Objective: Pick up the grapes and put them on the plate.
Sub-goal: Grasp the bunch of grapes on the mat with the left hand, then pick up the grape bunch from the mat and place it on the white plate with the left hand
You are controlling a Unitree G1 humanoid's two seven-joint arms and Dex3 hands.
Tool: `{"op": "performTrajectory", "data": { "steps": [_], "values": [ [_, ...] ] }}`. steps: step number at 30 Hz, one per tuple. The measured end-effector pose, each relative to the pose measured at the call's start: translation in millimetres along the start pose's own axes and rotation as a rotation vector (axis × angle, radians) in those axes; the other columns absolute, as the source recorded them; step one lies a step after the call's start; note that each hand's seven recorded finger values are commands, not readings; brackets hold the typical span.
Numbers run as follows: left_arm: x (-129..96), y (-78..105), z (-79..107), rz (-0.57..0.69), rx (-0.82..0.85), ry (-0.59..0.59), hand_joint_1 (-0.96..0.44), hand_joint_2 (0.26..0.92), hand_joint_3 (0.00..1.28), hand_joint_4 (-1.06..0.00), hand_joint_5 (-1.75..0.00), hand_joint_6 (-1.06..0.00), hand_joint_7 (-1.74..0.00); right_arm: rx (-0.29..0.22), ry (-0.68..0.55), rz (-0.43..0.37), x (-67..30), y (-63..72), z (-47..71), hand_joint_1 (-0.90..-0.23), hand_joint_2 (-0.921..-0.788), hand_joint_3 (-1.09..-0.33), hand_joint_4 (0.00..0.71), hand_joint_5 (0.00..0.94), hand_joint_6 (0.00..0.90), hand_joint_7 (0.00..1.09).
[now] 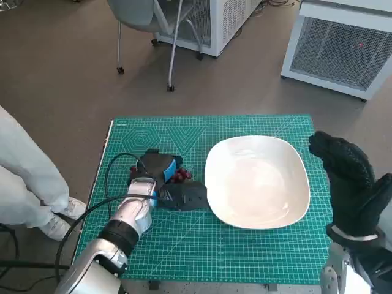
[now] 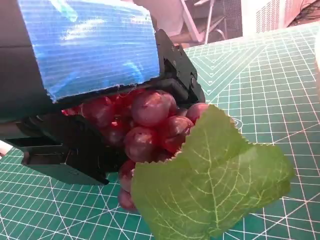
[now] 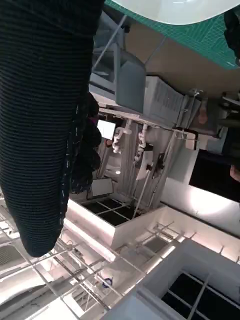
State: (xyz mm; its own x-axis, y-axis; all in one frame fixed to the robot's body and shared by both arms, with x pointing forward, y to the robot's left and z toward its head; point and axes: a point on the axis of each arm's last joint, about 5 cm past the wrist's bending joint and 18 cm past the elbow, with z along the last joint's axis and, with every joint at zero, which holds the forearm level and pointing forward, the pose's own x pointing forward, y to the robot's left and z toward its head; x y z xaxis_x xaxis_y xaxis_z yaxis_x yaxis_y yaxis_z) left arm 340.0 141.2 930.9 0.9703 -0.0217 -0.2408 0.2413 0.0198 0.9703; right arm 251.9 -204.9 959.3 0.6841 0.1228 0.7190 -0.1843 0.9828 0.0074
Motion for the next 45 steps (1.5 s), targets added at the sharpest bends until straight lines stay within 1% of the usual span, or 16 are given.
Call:
{"op": "performTrajectory", "data": {
  "steps": [6, 16, 17, 19, 20, 21, 23, 26, 31, 35, 37, 41, 43, 45],
  "values": [
    [0, 0.3, -0.8, 0.003, -0.006, -0.005, 0.35, 0.92, 0.3, -0.43, -1.52, -0.7, -0.24, 0.001, 0.0, 0.001, 0.0, 0.2, -0.1, -0.474, -0.921, -0.54, 0.656, 0.001, 0.318, 0.68],
    [0, 0.7, -2.1, 0.006, -0.016, -0.003, 0.35, 0.91, 0.32, -0.43, -1.52, -0.71, -0.29, 0.004, -0.001, 0.0, 0.1, 0.4, -0.1, -0.477, -0.921, -0.54, 0.656, 0.001, 0.319, 0.67],
    [0, 0.9, -2.2, 0.007, -0.016, -0.003, 0.32, 0.91, 0.31, -0.43, -1.51, -0.69, -0.39, 0.005, -0.002, -0.001, 0.1, 0.4, -0.1, -0.477, -0.921, -0.54, 0.656, 0.001, 0.319, 0.67],
    [0, 1.3, -2.4, 0.009, -0.016, -0.002, 0.21, 0.914, 0.3, -0.42, -1.49, -0.59, -0.75, 0.007, -0.003, -0.002, 0.1, 0.4, -0.1, -0.477, -0.921, -0.54, 0.656, 0.001, 0.319, 0.67],
    [0, 1.8, -2.5, 0.011, -0.017, -0.002, 0.14, 0.916, 0.3, -0.42, -1.47, -0.53, -0.97, 0.007, -0.003, -0.002, 0.1, 0.4, -0.1, -0.477, -0.921, -0.54, 0.656, 0.001, 0.319, 0.67],
    [0, 2.3, -2.5, 0.014, -0.017, -0.002, 0.1, 0.917, 0.29, -0.41, -1.47, -0.49, -1.11, 0.007, -0.004, -0.002, 0.1, 0.4, -0.1, -0.477, -0.921, -0.54, 0.656, 0.001, 0.319, 0.67],
    [0, 4.0, -2.4, 0.023, -0.019, -0.004, 0.05, 0.919, 0.29, -0.41, -1.46, -0.45, -1.28, 0.007, -0.005, -0.001, 0.2, 0.5, 0.1, -0.477, -0.921, -0.54, 0.656, 0.001, 0.319, 0.67],
    [-1, 7.5, -1.7, 0.038, -0.026, -0.011, 0.02, 0.92, 0.29, -0.4, -1.46, -0.42, -1.37, 0.008, -0.006, 0.0, 0.3, 0.9, 0.1, -0.477, -0.921, -0.539, 0.656, 0.001, 0.319, 0.67],
    [-6, 17.7, -1.9, 0.068, -0.045, -0.028, 0.0, 0.92, 0.29, -0.4, -1.46, -0.41, -1.41, 0.009, -0.009, 0.001, 0.6, 1.4, 0.4, -0.477, -0.921, -0.54, 0.656, 0.001, 0.319, 0.67],
    [-13, 29.4, -2.3, 0.102, -0.05, -0.048, 0.0, 0.921, 0.27, -0.43, -1.43, -0.43, -1.39, 0.008, -0.011, 0.001, 0.8, 1.5, 0.6, -0.477, -0.921, -0.54, 0.655, 0.001, 0.318, 0.68],
    [-18, 35.3, -2.7, 0.12, -0.045, -0.058, 0.0, 0.92, 0.24, -0.47, -1.42, -0.48, -1.32, 0.009, -0.011, 0.002, 0.8, 1.7, 0.6, -0.477, -0.921, -0.54, 0.656, 0.001, 0.318, 0.68],
    [-28, 47.3, -4.3, 0.165, -0.035, -0.083, 0.0, 0.921, 0.16, -0.56, -1.42, -0.58, -1.08, 0.01, -0.012, 0.003, 1.0, 2.2, 0.6, -0.477, -0.921, -0.54, 0.656, 0.001, 0.318, 0.68],
    [-34, 53.2, -5.8, 0.193, -0.03, -0.095, 0.0, 0.921, 0.13, -0.6, -1.4, -0.61, -1.04, 0.01, -0.013, 0.004, 1.1, 2.4, 0.5, -0.477, -0.921, -0.541, 0.656, 0.001, 0.317, 0.68],
    [-41, 59.1, -7.8, 0.228, -0.021, -0.107, 0.0, 0.92, 0.12, -0.62, -1.38, -0.62, -1.03, 0.011, -0.013, 0.004, 1.1, 2.7, 0.4, -0.477, -0.921, -0.541, 0.656, 0.001, 0.317, 0.68]
  ]
}}
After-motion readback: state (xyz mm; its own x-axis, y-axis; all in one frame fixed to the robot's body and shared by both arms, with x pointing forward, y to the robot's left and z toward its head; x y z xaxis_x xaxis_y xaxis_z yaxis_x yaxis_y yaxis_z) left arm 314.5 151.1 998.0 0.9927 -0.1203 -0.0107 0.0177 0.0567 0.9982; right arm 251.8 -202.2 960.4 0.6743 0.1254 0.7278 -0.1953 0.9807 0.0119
